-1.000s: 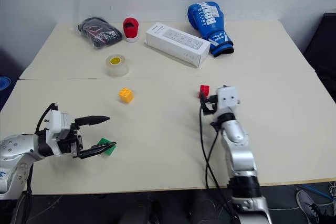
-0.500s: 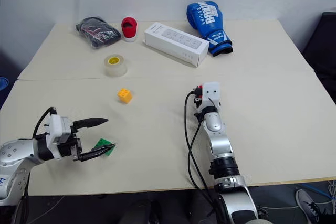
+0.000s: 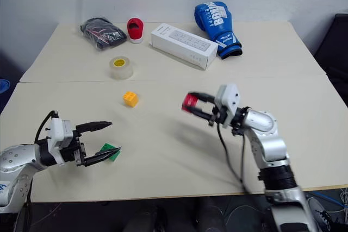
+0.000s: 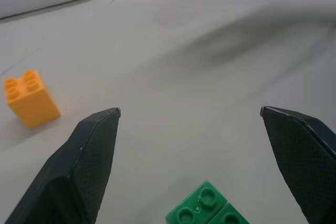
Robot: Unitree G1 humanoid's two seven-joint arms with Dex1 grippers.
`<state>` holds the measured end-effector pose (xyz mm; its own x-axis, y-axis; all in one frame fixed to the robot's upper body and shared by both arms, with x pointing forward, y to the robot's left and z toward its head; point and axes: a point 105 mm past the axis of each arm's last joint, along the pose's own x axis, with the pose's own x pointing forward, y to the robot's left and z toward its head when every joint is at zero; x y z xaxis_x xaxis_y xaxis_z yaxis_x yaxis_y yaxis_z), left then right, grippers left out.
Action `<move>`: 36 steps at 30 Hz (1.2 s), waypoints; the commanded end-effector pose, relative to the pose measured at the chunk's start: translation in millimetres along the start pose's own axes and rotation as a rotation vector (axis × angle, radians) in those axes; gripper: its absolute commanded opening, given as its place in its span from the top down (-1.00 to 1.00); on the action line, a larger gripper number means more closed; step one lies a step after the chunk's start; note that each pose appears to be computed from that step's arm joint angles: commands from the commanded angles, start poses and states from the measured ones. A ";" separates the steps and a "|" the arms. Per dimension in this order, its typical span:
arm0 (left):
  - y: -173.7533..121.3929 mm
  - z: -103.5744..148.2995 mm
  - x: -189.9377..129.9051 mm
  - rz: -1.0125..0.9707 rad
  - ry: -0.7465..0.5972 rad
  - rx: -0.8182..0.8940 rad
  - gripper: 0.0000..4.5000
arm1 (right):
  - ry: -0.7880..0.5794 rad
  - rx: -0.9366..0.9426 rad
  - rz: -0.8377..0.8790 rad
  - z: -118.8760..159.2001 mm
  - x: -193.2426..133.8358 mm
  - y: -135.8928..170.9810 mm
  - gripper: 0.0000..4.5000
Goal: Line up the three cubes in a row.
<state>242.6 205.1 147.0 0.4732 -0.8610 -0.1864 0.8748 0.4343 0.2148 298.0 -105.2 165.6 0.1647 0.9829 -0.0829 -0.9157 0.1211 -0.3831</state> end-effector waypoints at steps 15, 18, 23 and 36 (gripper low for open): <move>-5.0 18.8 -5.9 -0.078 0.018 0.087 -1.00 | 0.028 0.057 0.207 -51.4 -5.8 4.6 0.03; -2.5 13.7 -17.0 -0.046 0.050 0.061 -1.00 | 0.020 -0.007 0.183 -43.9 -10.7 -0.2 -0.41; 12.2 -1.7 -57.3 0.118 0.122 0.002 -1.00 | -0.015 -0.104 0.125 -15.8 -29.5 -7.7 -0.99; -7.7 -45.7 -126.0 0.344 0.198 -0.208 -1.00 | -0.055 -0.062 0.009 -16.9 -92.1 31.2 -0.99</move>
<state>172.7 338.9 110.7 0.7333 -0.5628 -0.3815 0.6259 0.7779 0.0556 267.5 -193.4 139.2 0.1866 0.9814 -0.0438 -0.8987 0.1525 -0.4112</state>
